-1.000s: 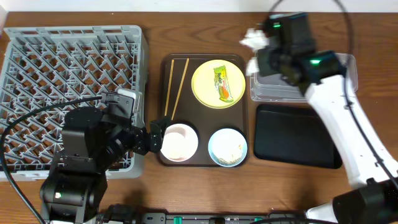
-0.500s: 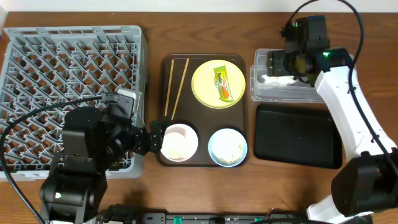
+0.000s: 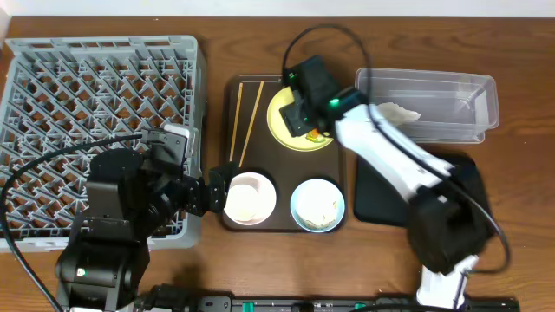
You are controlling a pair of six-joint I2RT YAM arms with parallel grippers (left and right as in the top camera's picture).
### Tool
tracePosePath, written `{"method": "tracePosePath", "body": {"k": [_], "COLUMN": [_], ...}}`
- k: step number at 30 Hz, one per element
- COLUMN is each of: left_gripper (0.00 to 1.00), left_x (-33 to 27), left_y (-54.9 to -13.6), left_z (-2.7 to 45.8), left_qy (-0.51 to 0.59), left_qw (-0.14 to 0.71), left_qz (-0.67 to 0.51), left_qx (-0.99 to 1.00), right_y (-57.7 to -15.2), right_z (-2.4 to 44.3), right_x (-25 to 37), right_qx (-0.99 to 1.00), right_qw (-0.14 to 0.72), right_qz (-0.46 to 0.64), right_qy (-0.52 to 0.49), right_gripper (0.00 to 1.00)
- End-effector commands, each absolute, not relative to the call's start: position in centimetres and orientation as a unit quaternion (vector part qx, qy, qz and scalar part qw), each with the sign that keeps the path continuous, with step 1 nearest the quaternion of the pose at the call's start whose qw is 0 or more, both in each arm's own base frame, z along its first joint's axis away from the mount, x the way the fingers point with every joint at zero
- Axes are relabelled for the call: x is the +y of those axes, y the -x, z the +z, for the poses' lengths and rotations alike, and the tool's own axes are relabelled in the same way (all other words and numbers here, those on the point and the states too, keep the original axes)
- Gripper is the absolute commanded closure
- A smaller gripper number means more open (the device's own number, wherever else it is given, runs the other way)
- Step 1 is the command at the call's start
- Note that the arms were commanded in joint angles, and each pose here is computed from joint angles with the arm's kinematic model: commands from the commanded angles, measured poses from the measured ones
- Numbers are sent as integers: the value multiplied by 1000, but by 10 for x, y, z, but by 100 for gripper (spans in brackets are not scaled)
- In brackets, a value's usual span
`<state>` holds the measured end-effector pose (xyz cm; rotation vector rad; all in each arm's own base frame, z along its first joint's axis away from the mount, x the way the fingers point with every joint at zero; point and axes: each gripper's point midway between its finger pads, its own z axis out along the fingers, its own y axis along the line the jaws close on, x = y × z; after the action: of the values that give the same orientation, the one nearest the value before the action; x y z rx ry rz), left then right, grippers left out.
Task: Sort waste into correct bins and load items into the dishwasher
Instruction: 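Grasp the green snack wrapper with the right gripper, drop it in the clear bin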
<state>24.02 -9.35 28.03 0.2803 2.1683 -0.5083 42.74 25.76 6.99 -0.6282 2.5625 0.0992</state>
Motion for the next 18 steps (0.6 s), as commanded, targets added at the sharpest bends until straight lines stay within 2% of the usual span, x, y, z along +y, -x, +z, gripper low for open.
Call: {"method": "tracePosePath", "body": {"k": [1, 2, 3, 5, 8, 9, 18], "left_gripper": [6, 6, 6, 6, 6, 6, 6], "left_x": [-93, -93, -93, -93, -93, -93, -93], "left_y": [-240, -240, -240, -240, -240, -240, -240], "left_z": [287, 287, 287, 287, 287, 287, 287], "left_qy": [-113, -113, -113, -113, -113, -113, -113], "left_qw": [440, 440, 440, 440, 440, 440, 440], "left_qz": [-204, -204, -204, -204, -204, -204, -204], "left_qx": [867, 867, 867, 867, 867, 867, 867], "right_y": [-442, -444, -446, -446, -444, -444, -436], "right_z": [48, 42, 37, 35, 41, 44, 71], "right_x": [238, 236, 236, 240, 241, 240, 243], "right_qx": [947, 947, 948, 948, 947, 947, 946], "right_qw": [253, 253, 252, 250, 251, 252, 255], "right_qz": [-24, -31, -33, -22, -15, -15, 11], "right_qy": [196, 194, 193, 196, 201, 200, 202], "right_gripper": [39, 42, 50, 73, 89, 97, 99]}}
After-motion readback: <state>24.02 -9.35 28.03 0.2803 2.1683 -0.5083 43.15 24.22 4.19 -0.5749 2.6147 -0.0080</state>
